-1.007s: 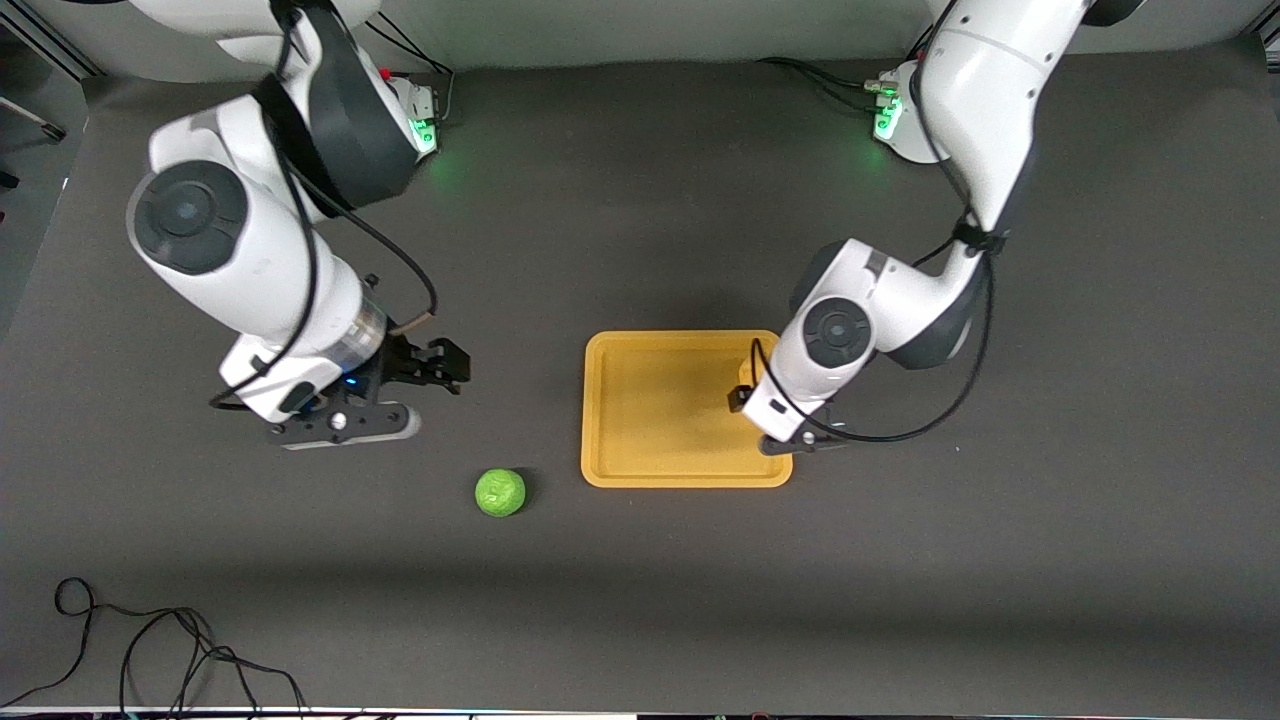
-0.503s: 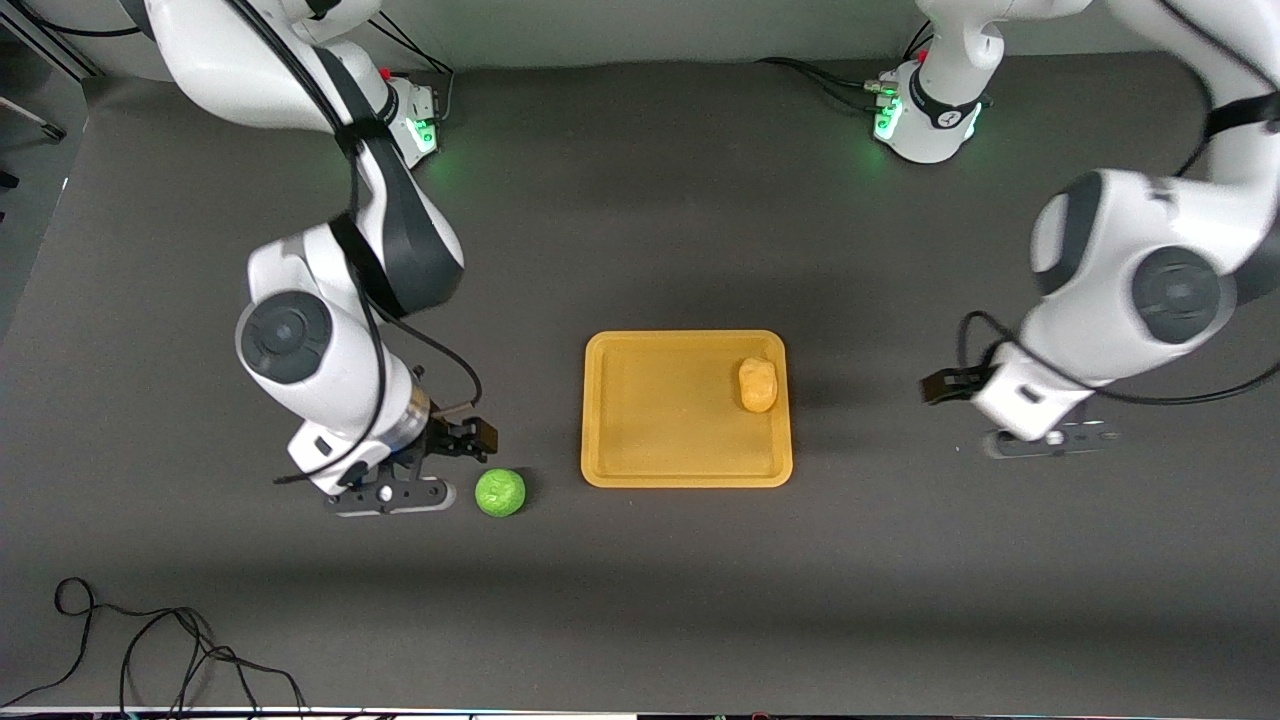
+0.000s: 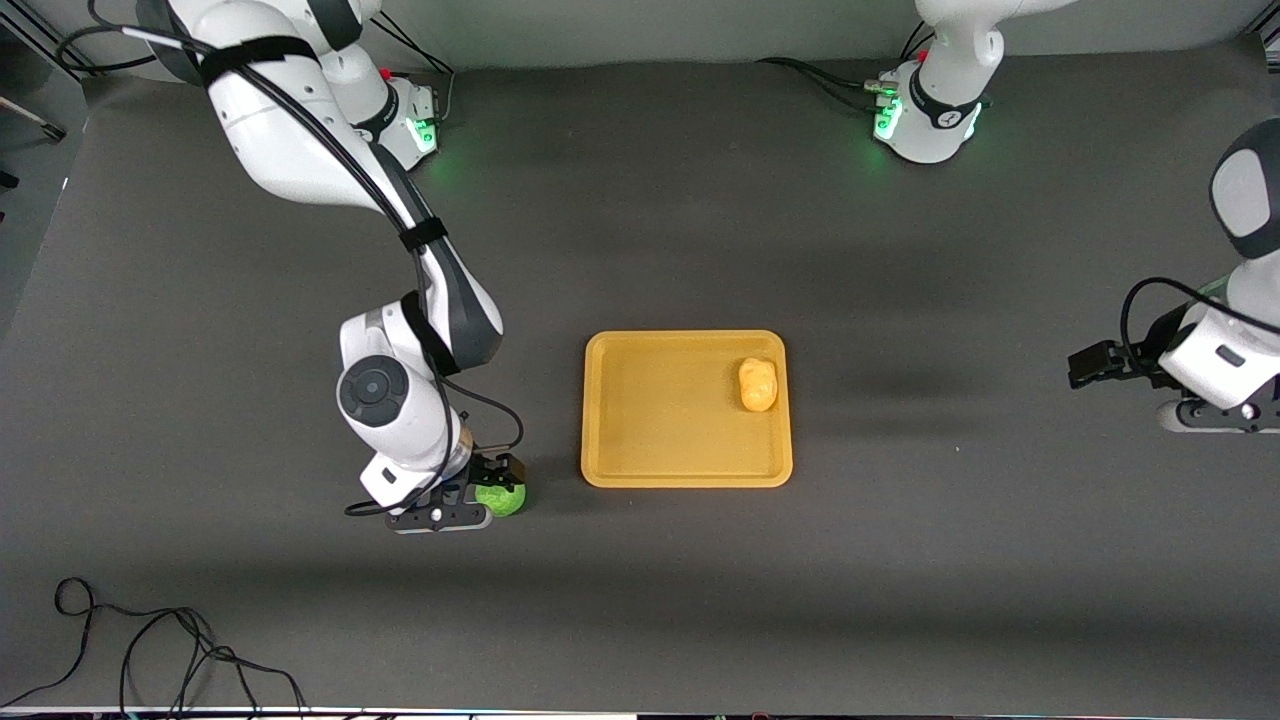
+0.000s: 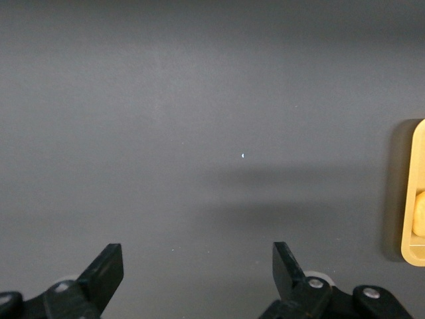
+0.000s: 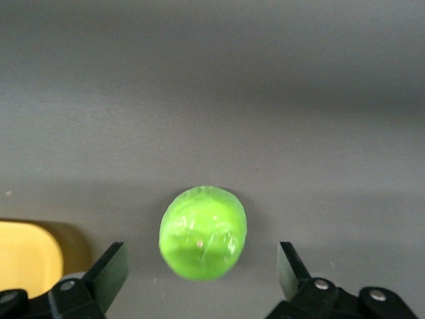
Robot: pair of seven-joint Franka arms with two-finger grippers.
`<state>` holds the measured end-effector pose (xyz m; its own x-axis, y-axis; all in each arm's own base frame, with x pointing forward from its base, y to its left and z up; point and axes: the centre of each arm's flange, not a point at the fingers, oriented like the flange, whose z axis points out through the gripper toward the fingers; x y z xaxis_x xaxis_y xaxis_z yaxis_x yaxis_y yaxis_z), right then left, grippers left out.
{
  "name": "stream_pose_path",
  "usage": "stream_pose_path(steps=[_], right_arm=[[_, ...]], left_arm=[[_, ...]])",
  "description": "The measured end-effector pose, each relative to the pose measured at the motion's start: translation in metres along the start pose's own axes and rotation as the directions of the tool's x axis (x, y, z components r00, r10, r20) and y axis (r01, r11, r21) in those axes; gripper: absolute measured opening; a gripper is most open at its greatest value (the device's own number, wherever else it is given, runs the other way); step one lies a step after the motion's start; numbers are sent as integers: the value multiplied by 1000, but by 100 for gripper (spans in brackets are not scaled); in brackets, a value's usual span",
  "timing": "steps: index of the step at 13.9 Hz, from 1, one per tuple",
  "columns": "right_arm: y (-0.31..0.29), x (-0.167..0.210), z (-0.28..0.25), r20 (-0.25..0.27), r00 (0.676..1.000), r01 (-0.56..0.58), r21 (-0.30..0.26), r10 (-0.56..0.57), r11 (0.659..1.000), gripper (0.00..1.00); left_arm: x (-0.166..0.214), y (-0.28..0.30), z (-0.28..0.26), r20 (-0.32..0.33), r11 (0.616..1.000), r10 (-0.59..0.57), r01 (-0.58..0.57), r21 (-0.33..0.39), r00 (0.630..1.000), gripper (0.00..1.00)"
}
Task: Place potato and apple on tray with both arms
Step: 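Grasp the green apple with the right gripper while the left gripper withdraws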
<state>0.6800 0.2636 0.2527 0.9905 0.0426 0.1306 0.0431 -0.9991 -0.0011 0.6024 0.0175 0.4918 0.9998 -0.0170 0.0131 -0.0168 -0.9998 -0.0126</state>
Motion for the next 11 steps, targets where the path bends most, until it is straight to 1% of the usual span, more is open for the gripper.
stream_pose_path(steps=[3, 6, 7, 8, 9, 11], right_arm=[[0, -6, 42, -11, 1000, 3, -1, -3, 1000, 100], [1, -11, 62, -6, 1000, 4, -5, -4, 1000, 100], [0, -11, 63, -5, 1000, 3, -5, -3, 1000, 93], [0, -10, 61, -8, 1000, 3, -4, -3, 1000, 81], [0, -9, 58, -12, 1000, 2, -2, -2, 1000, 75], [-1, -5, 45, -14, 1000, 0, -1, 0, 1000, 75]], left_arm=[[-6, 14, -17, -27, 1000, 22, -22, 4, 999, 100], [-5, 19, -21, -36, 1000, 30, -30, 5, 999, 100], [-5, 21, -22, -40, 999, 33, -33, 4, 999, 100], [-4, 22, -23, -42, 999, 35, -35, 4, 998, 100], [-3, 22, -23, -43, 999, 36, -36, 3, 998, 100], [-2, 22, -21, -40, 999, 36, -36, 3, 999, 100]])
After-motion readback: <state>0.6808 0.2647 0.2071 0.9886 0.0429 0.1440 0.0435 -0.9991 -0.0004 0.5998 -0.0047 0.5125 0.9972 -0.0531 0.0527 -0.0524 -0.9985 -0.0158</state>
